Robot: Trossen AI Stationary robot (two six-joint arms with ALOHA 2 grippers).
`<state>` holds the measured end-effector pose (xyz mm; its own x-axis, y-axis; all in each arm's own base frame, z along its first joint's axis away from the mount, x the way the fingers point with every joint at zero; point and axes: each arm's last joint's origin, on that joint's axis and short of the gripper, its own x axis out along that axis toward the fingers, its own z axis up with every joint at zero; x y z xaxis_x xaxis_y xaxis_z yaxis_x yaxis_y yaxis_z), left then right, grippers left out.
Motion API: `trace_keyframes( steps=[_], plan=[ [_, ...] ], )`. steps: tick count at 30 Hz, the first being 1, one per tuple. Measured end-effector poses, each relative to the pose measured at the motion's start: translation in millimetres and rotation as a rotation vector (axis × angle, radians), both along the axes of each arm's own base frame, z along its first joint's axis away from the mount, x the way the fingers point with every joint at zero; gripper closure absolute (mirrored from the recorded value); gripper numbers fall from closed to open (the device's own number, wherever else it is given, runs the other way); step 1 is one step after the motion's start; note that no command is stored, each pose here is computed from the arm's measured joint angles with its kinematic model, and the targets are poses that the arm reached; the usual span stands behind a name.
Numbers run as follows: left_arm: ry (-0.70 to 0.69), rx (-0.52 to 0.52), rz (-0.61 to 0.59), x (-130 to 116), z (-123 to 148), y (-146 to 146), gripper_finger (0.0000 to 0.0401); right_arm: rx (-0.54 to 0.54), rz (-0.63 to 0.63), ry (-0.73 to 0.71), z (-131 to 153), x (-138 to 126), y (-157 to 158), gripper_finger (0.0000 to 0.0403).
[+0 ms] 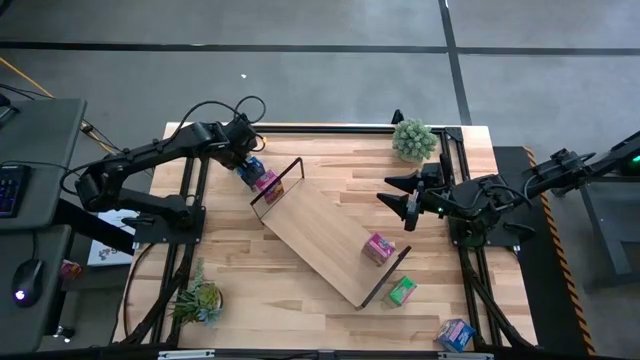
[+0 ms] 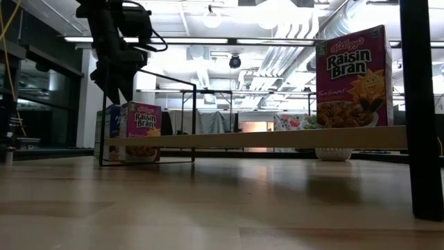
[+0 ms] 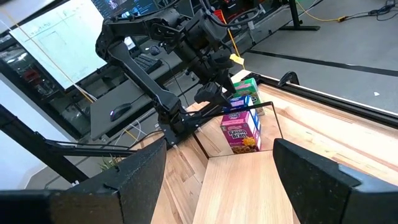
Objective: Stack cereal on shelf
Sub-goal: Put the left blue cereal box on the shelf
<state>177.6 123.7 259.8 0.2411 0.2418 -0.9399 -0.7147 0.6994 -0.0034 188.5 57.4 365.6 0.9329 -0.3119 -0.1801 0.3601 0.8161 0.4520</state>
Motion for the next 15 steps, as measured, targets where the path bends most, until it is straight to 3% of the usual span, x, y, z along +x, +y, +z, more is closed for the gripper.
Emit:
trace_keyframes(
  steps=[15],
  plan=[
    [0.057, -0.036, -0.007, 11.2, -16.5, 7.7, 0.0078, -0.003, 0.000, 0.001, 0.0, 0.0, 0.0, 0.0114]
  ],
)
